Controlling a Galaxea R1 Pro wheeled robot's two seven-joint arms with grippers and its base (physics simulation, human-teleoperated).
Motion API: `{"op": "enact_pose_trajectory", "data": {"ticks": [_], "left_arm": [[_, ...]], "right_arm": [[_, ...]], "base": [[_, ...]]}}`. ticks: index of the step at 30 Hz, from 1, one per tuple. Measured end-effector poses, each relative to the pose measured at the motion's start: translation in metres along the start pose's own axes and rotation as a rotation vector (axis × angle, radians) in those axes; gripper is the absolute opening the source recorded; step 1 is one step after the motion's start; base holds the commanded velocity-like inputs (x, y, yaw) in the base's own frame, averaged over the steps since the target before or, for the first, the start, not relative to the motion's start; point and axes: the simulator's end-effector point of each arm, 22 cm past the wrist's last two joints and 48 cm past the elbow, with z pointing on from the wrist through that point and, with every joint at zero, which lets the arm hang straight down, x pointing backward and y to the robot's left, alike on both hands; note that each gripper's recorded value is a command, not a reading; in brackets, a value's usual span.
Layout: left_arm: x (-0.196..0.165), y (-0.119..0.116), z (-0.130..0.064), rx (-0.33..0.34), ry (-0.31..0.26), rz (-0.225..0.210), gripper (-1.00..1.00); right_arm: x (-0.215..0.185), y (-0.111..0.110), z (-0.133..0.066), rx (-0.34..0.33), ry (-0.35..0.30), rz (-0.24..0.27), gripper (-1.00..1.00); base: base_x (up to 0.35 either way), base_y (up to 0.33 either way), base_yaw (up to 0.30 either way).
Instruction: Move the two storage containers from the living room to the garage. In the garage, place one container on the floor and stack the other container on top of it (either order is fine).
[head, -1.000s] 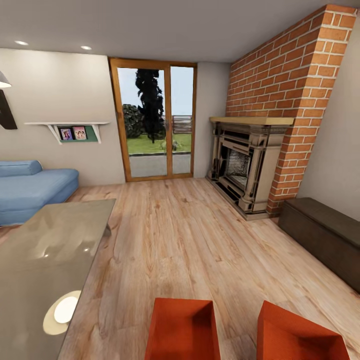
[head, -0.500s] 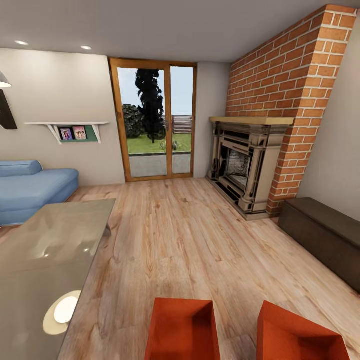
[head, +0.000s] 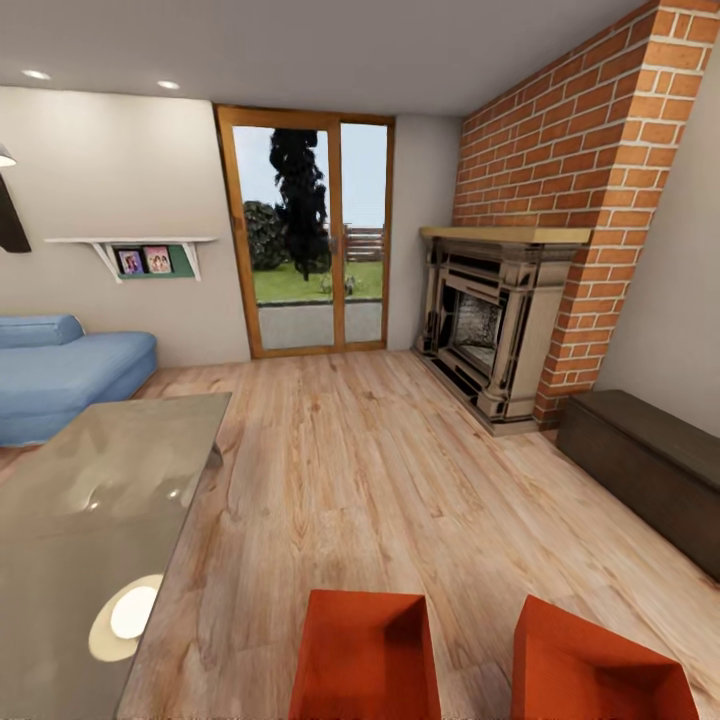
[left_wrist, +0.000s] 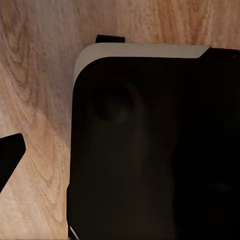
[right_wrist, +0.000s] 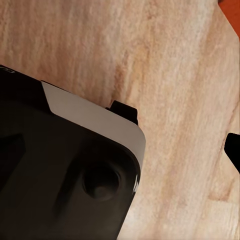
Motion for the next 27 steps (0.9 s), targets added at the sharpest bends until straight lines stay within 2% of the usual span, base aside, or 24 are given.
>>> {"op": "enact_pose_trajectory", "data": {"ticks": [14, 15, 17, 22, 27], "left_arm": [[0.008, 0.001, 0.000, -0.002, 0.022, 0.000, 1.00], [0.009, 0.001, 0.000, -0.002, 0.024, 0.000, 1.00], [0.011, 0.001, 0.000, -0.003, 0.027, 0.000, 1.00], [0.013, 0.001, 0.000, -0.004, 0.035, 0.000, 1.00], [0.017, 0.002, 0.000, -0.005, 0.043, 0.000, 1.00]], "right_arm": [[0.015, -0.001, 0.000, -0.008, 0.039, 0.001, 1.00], [0.028, -0.014, -0.001, 0.006, 0.071, 0.000, 1.00], [0.039, -0.020, -0.002, 0.009, 0.109, -0.002, 1.00], [0.067, -0.020, -0.006, -0.002, 0.212, -0.001, 1.00], [0.079, -0.019, -0.009, -0.006, 0.260, -0.001, 1.00]], "base": [[0.000, 0.000, 0.000], [0.000, 0.000, 0.000], [0.000, 0.000, 0.000], [0.000, 0.000, 0.000], [0.000, 0.000, 0.000]]}}
